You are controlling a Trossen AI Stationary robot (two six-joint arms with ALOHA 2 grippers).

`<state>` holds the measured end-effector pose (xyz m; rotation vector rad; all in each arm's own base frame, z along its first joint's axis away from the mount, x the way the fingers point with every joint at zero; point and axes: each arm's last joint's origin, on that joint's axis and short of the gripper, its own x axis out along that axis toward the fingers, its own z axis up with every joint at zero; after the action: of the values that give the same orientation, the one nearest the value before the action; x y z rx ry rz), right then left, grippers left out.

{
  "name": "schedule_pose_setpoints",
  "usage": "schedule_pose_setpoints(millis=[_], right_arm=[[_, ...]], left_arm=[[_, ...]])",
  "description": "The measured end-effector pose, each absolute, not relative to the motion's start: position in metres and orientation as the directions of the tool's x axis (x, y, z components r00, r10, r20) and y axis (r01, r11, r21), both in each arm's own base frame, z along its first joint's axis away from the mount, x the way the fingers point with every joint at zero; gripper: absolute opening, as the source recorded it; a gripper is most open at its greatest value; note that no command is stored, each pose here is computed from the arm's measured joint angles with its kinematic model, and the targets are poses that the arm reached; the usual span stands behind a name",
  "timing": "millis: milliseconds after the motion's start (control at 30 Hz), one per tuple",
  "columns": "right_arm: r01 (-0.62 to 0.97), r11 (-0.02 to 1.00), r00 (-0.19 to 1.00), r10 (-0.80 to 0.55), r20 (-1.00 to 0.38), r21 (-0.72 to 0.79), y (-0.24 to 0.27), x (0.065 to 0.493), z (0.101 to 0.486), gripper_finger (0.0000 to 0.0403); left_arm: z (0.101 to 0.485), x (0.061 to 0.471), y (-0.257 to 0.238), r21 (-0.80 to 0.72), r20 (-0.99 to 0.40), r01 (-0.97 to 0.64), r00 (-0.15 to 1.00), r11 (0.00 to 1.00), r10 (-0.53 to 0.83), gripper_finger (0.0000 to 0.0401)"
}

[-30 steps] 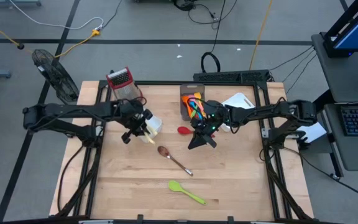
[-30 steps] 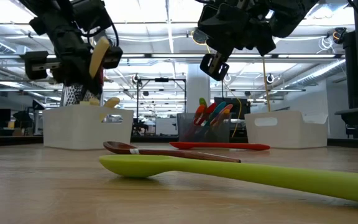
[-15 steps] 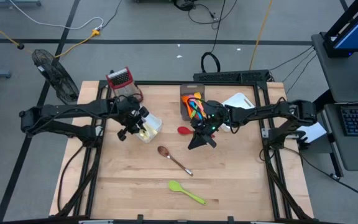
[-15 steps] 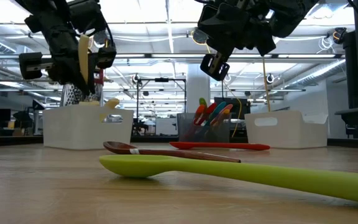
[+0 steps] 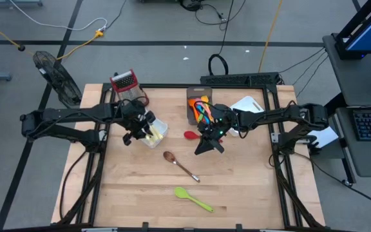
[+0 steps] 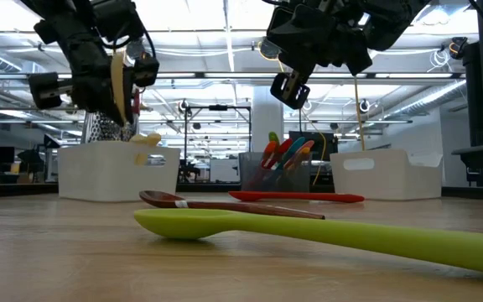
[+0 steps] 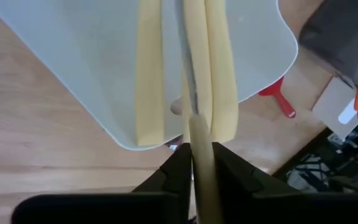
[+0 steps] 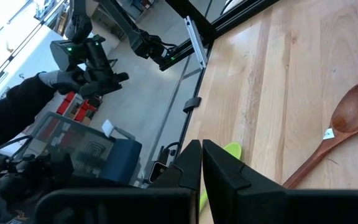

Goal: Pick & Place Kitchen Items
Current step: Put the yellow table knife into the left white bin, then put the red serving spoon into the right white bin

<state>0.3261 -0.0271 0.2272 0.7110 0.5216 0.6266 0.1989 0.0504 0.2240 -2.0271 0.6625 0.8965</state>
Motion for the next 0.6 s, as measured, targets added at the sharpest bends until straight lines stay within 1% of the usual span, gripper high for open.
schedule_pose_setpoints(millis=[233, 367, 467, 600], right_arm=[[-0.341, 0.593, 0.700, 0.679, -0.224, 0.730, -0.027, 0.326, 0.227, 0.0008], [-0.338, 0.591, 0.700, 0.678, -0.224, 0.733, -0.027, 0.326, 0.227, 0.0008], [-0.337, 0.591, 0.700, 0.678, -0.224, 0.733, -0.027, 0.326, 0.227, 0.0008], [-0.337, 0.591, 0.700, 0.678, -0.224, 0.733, -0.027, 0.326, 0.227, 0.0008]], left_arm=[[0.223, 0.200, 0.046, -0.482, -0.797, -0.715, 0.598, -0.506, -0.085, 0.0125], [0.223, 0.201, 0.042, -0.486, -0.798, -0.728, 0.596, -0.484, -0.095, 0.0162], [0.223, 0.202, 0.039, -0.486, -0.797, -0.735, 0.595, -0.473, -0.107, 0.0181], [0.224, 0.202, 0.038, -0.484, -0.794, -0.739, 0.596, -0.468, -0.119, 0.0195]])
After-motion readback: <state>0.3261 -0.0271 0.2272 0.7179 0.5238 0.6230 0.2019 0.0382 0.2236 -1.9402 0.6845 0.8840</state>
